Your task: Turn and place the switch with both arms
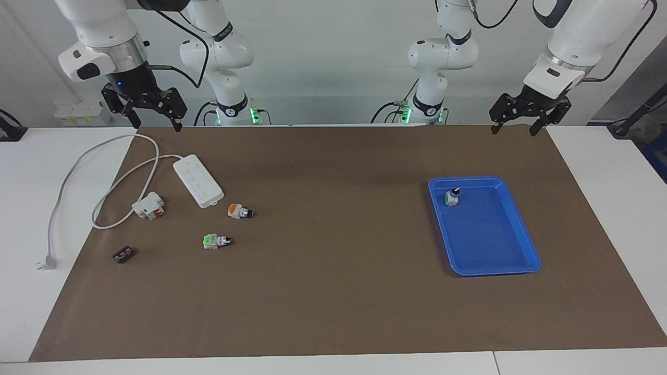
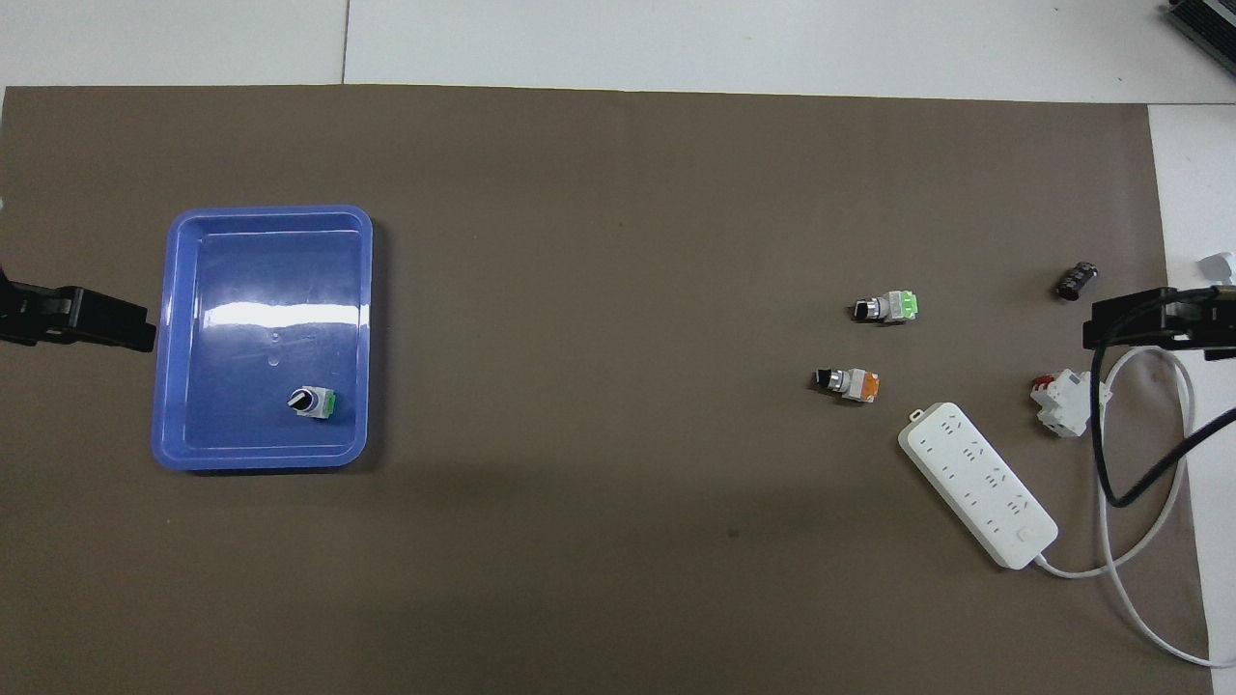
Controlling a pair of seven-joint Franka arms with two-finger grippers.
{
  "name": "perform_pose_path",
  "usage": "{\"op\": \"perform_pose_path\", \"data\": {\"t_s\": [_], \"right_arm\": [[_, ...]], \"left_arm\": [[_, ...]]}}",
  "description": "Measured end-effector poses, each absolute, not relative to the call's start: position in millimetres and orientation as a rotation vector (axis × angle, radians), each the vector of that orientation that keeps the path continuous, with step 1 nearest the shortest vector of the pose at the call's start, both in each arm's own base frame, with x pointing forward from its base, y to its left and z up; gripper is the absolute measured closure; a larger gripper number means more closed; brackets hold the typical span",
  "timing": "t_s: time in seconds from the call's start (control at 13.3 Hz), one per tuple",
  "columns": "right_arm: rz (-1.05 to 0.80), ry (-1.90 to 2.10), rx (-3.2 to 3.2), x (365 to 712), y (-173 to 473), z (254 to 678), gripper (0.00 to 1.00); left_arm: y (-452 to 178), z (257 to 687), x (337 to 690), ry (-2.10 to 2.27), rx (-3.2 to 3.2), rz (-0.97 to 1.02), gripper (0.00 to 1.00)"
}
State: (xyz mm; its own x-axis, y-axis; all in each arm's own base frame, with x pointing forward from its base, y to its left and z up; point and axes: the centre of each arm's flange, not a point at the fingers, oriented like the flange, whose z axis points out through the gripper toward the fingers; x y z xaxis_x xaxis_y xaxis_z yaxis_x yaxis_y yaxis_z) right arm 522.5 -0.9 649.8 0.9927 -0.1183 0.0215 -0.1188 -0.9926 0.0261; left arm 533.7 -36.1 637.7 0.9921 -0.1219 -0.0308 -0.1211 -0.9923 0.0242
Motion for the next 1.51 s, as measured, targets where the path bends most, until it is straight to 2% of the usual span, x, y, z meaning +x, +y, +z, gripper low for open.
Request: {"op": "perform_pose_path", "data": {"t_s": [1.13,1.51], "right_arm": [[0.029,-0.189,3.109,522.2,-2.2,649.3,0.0],[0.103,-0.281,3.104,529.5,-7.9,647.5,0.0]], "left_arm": [[-36.1,637.7,533.7,-0.19,3.113,-0.05,0.0],[-36.1,637.7,533.7,-0.19,3.113,-0.05,0.0]]}}
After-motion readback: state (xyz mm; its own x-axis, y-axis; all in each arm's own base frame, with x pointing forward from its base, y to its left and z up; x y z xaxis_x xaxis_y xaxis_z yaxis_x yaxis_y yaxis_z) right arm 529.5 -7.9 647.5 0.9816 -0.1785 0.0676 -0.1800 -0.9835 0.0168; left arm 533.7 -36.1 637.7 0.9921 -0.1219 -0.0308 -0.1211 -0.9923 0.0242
